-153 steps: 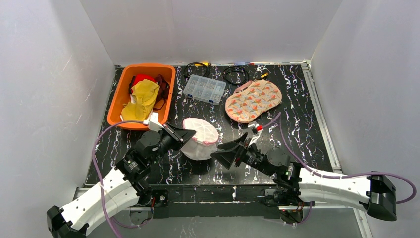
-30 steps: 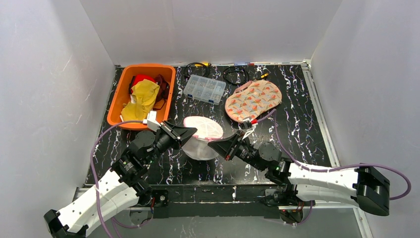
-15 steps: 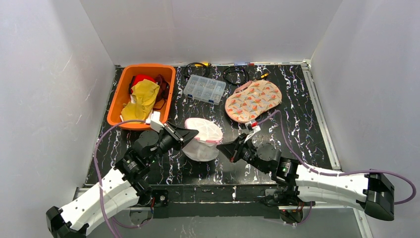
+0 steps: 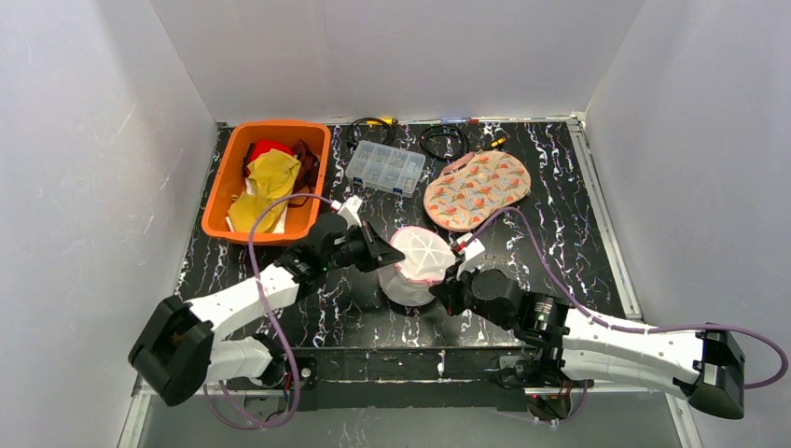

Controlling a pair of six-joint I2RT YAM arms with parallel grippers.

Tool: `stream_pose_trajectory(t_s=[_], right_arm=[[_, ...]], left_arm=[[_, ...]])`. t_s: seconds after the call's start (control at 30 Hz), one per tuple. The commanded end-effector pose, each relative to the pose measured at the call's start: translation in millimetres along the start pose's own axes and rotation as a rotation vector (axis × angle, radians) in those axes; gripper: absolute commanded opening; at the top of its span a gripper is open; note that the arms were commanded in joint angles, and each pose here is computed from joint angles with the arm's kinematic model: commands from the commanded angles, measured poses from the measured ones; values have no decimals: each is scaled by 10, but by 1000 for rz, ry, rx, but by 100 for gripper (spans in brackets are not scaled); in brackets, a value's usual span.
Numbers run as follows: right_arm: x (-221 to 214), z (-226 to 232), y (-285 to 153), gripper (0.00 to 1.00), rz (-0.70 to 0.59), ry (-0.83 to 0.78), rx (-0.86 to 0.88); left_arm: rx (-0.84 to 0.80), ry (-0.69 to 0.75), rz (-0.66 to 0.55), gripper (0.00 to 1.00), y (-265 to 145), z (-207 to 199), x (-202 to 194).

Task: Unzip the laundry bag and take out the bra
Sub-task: Unzip the laundry bag at the center of the board.

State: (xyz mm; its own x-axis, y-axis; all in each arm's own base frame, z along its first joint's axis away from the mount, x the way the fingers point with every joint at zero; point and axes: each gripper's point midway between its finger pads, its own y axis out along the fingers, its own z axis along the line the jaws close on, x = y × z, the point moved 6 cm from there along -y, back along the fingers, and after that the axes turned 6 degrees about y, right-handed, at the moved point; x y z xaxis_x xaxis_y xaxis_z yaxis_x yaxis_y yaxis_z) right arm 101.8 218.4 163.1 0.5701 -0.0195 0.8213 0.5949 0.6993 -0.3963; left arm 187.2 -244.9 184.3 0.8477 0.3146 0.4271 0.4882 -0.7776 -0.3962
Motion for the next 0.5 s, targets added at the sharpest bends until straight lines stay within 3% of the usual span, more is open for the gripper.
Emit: stream_pose_trajectory(t_s=[0.0,0.03,0.13,0.23,0.33,0.47], right_arm=[[38,25,-9,1,-24,4,21],[27,36,7,1,-34,20,31],[-118,7,61,1,-24,64,41],[-185,32,102,1,-32,115,59],[-174,73,125,1,-64,164,72],[-138,138,157,1,-92,194,93]], left_arm=[[-139,94,38,6,80,-167,100],[-133,94,37,13,87,-145,98],[-117,73,32,54,48,-78,53],[-95,8,19,81,-66,4,-37],[-56,-52,-9,90,-252,81,-132],[29,-76,-52,90,-431,145,-265]])
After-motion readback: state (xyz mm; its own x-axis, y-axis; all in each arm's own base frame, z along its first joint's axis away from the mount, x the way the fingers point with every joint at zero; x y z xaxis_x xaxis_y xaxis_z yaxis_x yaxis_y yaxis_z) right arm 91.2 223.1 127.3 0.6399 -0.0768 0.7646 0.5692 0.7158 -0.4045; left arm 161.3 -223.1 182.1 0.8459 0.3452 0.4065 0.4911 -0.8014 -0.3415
